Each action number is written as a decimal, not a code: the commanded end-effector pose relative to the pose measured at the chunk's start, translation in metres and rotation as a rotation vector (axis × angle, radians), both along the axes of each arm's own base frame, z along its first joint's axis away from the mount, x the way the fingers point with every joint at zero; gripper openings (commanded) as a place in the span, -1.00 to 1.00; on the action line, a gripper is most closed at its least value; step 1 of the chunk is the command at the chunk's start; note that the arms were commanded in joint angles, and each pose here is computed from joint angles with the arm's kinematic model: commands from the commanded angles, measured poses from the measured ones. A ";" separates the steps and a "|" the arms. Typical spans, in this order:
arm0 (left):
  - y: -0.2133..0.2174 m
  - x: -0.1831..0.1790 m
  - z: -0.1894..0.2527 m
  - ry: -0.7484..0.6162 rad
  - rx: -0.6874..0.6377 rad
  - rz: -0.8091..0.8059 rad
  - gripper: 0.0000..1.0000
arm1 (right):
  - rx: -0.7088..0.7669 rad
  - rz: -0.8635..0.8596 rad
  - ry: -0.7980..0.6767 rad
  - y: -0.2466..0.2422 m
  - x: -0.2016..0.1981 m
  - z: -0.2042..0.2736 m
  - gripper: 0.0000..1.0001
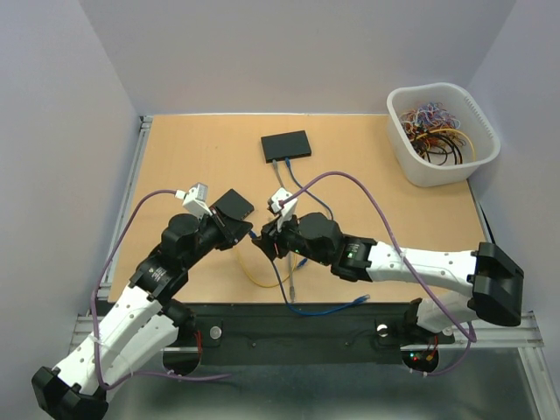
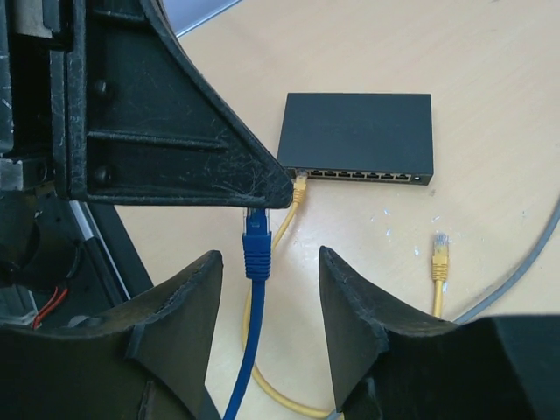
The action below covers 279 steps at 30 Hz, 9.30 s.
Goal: Insert the plug into the switch port
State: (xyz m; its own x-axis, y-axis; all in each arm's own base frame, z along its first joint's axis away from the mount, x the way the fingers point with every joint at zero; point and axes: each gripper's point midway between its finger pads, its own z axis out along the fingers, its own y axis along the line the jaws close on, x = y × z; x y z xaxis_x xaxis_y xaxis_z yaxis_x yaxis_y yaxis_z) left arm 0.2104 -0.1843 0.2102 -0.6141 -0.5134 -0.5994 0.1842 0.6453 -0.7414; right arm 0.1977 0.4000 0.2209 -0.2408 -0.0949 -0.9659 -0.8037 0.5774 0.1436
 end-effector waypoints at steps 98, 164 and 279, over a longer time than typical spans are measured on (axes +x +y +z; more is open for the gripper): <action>0.099 0.151 -0.016 -0.260 0.207 0.455 0.67 | -0.211 -0.077 0.298 -0.018 0.089 -0.106 -0.99; 0.101 0.201 -0.164 0.178 0.114 0.102 0.11 | -0.638 -0.177 0.126 0.093 0.154 -0.174 -0.99; 0.154 0.099 0.133 -0.367 0.332 0.428 0.28 | 0.801 0.436 0.449 0.015 -0.072 0.292 1.00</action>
State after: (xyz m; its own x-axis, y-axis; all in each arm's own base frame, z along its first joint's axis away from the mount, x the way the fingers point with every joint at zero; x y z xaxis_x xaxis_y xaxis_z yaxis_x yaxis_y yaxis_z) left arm 0.3350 -0.0345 0.3217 -0.1385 -0.5195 -0.8432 0.0532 0.8463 -0.5301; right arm 0.1824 0.4234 0.4471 -0.5217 0.3782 -0.7647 -0.7904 0.1231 0.6001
